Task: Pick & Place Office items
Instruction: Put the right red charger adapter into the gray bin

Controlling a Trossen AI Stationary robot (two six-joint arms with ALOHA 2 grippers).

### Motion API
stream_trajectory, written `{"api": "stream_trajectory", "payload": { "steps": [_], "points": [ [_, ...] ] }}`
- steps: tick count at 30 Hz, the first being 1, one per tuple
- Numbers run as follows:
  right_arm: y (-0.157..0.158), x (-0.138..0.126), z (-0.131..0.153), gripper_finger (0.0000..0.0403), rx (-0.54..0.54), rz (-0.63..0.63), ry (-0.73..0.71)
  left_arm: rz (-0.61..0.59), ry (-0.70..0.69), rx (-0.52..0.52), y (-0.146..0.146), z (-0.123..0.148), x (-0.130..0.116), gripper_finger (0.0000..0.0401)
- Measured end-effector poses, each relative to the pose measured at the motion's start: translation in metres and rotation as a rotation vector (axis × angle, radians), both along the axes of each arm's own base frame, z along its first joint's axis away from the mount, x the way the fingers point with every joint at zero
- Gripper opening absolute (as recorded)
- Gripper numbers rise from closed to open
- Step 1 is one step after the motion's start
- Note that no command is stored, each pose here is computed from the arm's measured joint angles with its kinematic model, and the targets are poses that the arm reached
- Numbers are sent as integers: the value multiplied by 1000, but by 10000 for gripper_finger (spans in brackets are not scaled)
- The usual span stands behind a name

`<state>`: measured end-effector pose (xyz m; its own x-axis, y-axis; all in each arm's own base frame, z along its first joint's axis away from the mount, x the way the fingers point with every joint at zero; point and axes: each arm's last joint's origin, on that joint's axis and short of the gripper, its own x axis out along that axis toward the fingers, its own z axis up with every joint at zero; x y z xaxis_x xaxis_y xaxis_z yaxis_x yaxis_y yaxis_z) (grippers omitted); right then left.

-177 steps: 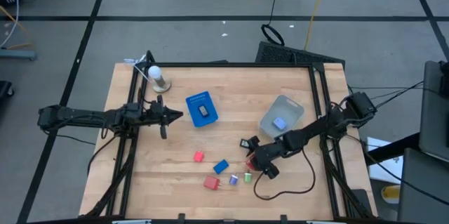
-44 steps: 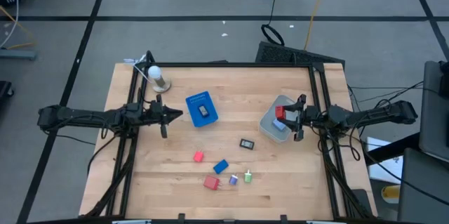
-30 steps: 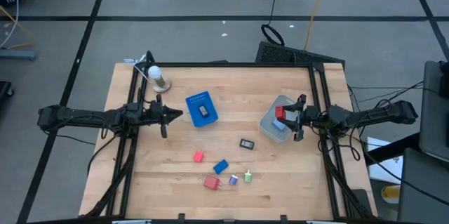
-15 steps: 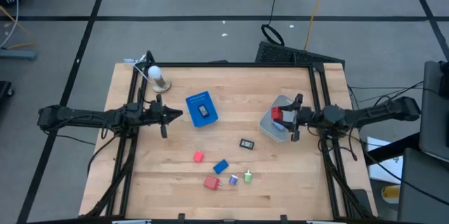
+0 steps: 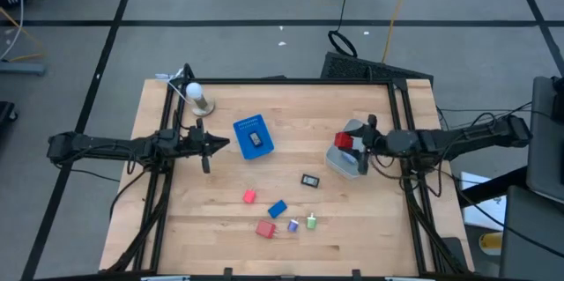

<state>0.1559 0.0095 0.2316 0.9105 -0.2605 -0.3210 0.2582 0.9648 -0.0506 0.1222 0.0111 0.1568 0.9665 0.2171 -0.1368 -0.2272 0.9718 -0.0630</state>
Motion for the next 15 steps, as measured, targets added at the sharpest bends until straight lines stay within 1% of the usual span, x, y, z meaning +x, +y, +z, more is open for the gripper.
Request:
{"api": "stream_trajectory", "payload": {
  "steps": [4, 8, 10, 15],
  "points": [
    [-2, 5, 1, 208, 64, -61, 138, 0, 0, 0, 0, 0, 0, 26],
    [-7, 5, -4, 208, 123, -144, 325, 0, 0, 0, 0, 0, 0, 26],
    [-9, 5, -5, 208, 151, -177, 383, 0, -1, -1, 0, 0, 0, 26],
    [-17, 6, -16, 208, 265, -191, 503, 0, -1, 0, 0, 0, 0, 26]
  ]
}}
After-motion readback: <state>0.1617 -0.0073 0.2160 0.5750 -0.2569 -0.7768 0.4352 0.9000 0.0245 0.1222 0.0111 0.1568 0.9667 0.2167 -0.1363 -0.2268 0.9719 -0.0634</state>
